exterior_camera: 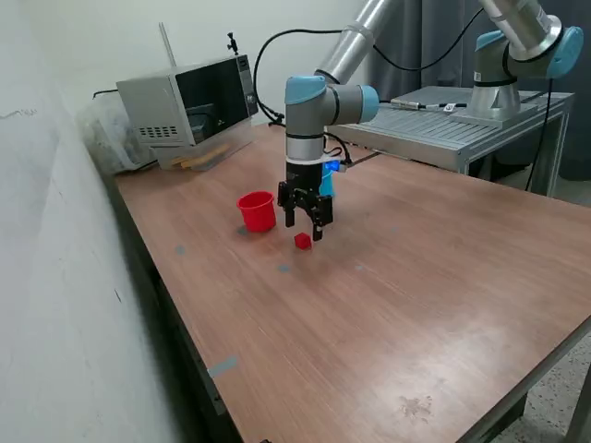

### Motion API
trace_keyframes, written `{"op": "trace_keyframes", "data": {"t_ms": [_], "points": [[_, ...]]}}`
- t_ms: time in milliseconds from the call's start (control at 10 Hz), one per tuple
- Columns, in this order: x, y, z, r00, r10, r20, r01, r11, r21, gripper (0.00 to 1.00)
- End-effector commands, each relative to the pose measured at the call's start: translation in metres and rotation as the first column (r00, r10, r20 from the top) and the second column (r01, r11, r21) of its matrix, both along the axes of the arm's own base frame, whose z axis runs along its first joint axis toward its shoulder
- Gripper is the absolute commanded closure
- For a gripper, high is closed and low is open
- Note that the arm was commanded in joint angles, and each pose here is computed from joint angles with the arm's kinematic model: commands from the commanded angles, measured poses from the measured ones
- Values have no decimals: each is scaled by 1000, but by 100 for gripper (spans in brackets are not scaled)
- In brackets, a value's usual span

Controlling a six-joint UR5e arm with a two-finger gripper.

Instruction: Place red objects in the red bin, and blue objects in the blue bin.

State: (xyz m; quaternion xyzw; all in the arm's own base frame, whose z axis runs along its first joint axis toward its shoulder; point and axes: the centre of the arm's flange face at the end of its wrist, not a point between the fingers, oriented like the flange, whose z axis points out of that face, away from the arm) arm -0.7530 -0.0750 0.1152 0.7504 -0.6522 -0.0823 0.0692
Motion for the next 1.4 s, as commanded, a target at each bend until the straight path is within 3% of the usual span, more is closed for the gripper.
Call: {"op": "trace_keyframes", "data": {"t_ms": [0,100,200,1000,1300], "points": [[0,-7,0,1000,12,-7,-12,1000,-28,0],[-1,-7,-5,1000,12,-7,-12,1000,-28,0],[-1,-7,-9,1000,12,-1,-12,1000,-29,100],[-1,-3,-10,1000,13,3,-13,1000,-17,100],[0,-1,47,998,18,-59,-19,1000,-6,100]]}}
